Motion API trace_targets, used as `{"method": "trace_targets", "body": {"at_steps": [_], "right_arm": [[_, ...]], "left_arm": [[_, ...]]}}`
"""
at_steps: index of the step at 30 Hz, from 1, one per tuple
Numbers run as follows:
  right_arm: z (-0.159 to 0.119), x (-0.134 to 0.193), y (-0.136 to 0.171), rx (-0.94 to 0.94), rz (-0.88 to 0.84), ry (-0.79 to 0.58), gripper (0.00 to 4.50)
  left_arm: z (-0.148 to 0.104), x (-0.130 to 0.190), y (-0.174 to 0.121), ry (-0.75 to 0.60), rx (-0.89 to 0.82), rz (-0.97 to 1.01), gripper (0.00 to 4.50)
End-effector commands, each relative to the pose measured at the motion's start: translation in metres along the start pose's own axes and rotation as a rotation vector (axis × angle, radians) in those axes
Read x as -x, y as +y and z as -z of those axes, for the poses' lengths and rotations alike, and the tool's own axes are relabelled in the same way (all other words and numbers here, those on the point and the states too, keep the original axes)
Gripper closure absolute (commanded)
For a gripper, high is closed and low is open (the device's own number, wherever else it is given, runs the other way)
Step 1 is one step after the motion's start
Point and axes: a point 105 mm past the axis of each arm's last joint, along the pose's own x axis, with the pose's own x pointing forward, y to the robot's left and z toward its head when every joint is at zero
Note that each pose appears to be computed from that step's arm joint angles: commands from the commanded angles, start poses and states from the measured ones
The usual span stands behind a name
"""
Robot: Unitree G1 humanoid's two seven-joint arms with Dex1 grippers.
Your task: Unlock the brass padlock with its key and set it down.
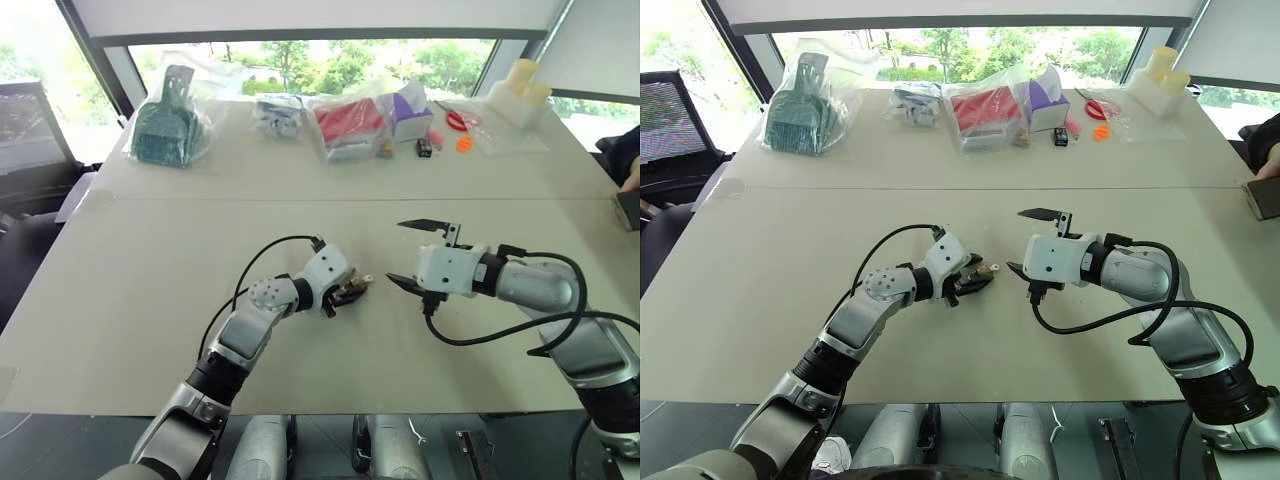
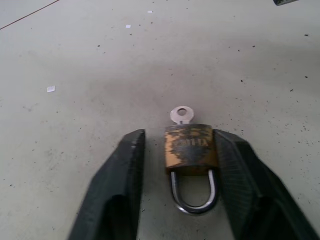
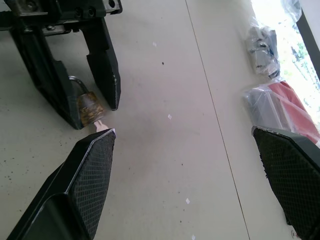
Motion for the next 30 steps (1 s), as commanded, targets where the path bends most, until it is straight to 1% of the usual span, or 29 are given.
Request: {"method": "trace_targets", "body": {"at_steps": [1, 5, 7, 12, 15, 17, 19, 22, 26, 30], "right_arm": [[-0.006, 0.007, -0.010, 0.036, 0.038, -0.009, 0.00], [-0.006, 0.006, -0.010, 0.039, 0.036, -0.010, 0.00], [-0.007, 0.006, -0.009, 0.041, 0.033, -0.013, 0.00], [-0.012, -0.001, -0.001, 0.102, 0.010, -0.040, 0.00], [-0.020, -0.010, 0.006, 0.181, 0.011, -0.075, 0.00], [-0.023, -0.014, 0.008, 0.230, 0.017, -0.096, 0.00], [-0.029, -0.018, 0.005, 0.273, 0.044, -0.120, 0.00], [-0.035, -0.021, 0.001, 0.318, 0.080, -0.146, 0.00], [-0.043, -0.025, -0.002, 0.344, 0.114, -0.178, 0.00], [-0.048, -0.028, 0.001, 0.352, 0.107, -0.198, 0.00]], "left_arm": [[0.003, 0.001, -0.002, 0.029, -0.024, 0.003, 3.75], [0.000, 0.006, -0.002, 0.027, -0.046, 0.022, 3.75], [-0.005, 0.013, 0.001, 0.005, -0.080, 0.050, 3.75], [-0.024, 0.045, 0.010, -0.087, -0.213, 0.227, 3.75], [-0.038, 0.068, 0.019, -0.126, -0.221, 0.339, 3.75], [-0.045, 0.076, 0.026, -0.140, -0.230, 0.365, 3.75], [-0.056, 0.081, 0.037, -0.162, -0.239, 0.353, 3.75], [-0.064, 0.084, 0.043, -0.184, -0.245, 0.356, 3.75], [-0.071, 0.084, 0.045, -0.211, -0.231, 0.366, 3.75], [-0.076, 0.082, 0.044, -0.223, -0.232, 0.376, 3.75]]}}
